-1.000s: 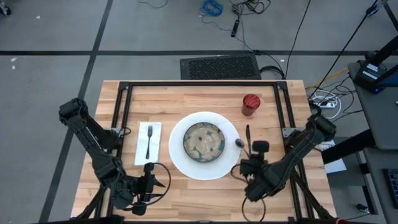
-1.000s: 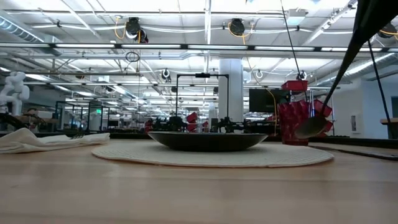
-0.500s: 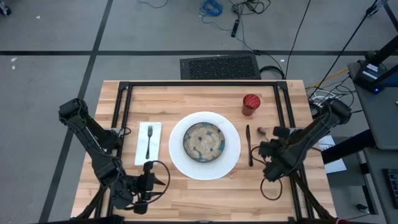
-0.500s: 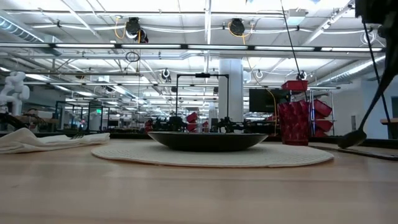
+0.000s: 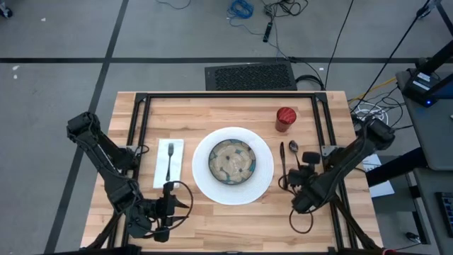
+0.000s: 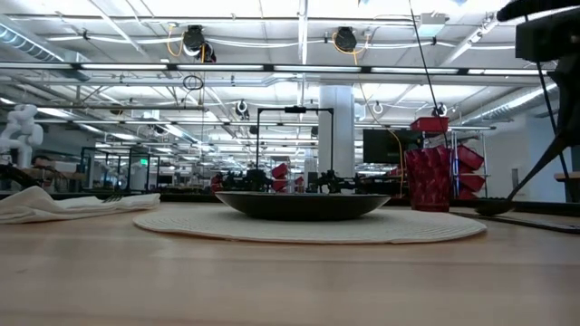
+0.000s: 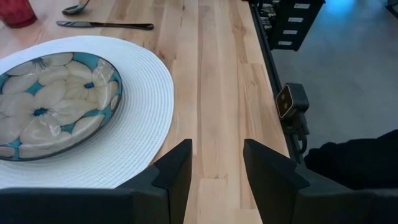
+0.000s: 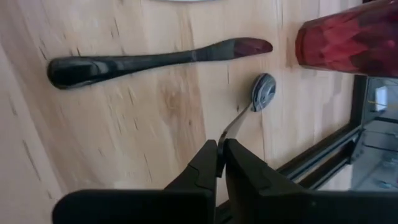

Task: Set table place
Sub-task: Put the black spoon to the right of the black knife, then return to Home Position

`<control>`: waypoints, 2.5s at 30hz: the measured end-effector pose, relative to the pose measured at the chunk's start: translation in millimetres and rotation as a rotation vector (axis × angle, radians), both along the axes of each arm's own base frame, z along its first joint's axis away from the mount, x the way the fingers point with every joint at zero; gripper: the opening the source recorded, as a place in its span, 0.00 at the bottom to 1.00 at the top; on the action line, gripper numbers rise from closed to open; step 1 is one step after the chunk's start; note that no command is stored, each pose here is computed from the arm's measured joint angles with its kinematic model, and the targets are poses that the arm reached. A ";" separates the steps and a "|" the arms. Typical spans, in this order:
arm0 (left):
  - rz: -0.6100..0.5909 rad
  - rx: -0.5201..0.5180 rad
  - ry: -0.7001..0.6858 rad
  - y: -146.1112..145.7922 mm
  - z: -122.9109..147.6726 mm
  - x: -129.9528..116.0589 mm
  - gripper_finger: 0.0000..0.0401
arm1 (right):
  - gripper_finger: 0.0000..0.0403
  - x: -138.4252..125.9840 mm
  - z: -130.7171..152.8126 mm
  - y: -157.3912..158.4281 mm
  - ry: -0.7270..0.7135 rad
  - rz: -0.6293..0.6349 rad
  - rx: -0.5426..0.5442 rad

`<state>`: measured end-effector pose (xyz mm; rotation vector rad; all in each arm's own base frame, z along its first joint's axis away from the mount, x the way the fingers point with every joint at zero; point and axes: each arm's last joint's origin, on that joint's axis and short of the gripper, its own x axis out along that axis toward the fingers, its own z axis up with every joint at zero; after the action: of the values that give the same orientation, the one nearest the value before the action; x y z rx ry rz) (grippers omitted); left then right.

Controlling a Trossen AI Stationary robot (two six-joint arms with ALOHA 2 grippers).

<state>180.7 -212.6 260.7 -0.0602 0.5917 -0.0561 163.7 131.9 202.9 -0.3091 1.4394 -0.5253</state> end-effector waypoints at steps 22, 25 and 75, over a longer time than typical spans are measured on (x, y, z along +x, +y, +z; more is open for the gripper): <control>0.000 0.000 0.000 0.1 0.0 -0.1 0.32 | 0.26 11.0 -27.7 23.6 0.077 0.024 0.154; 0.000 0.000 0.000 0.1 0.0 -0.1 0.32 | 0.29 11.6 -29.4 24.0 0.082 0.030 0.147; 0.368 0.221 -0.058 53.0 -17.8 62.5 0.32 | 0.15 101.6 82.1 -95.9 -0.917 -0.027 0.210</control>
<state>243.3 -159.6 243.0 0.0477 0.5185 0.3632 265.3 36.0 285.0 0.1244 0.5945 -0.4429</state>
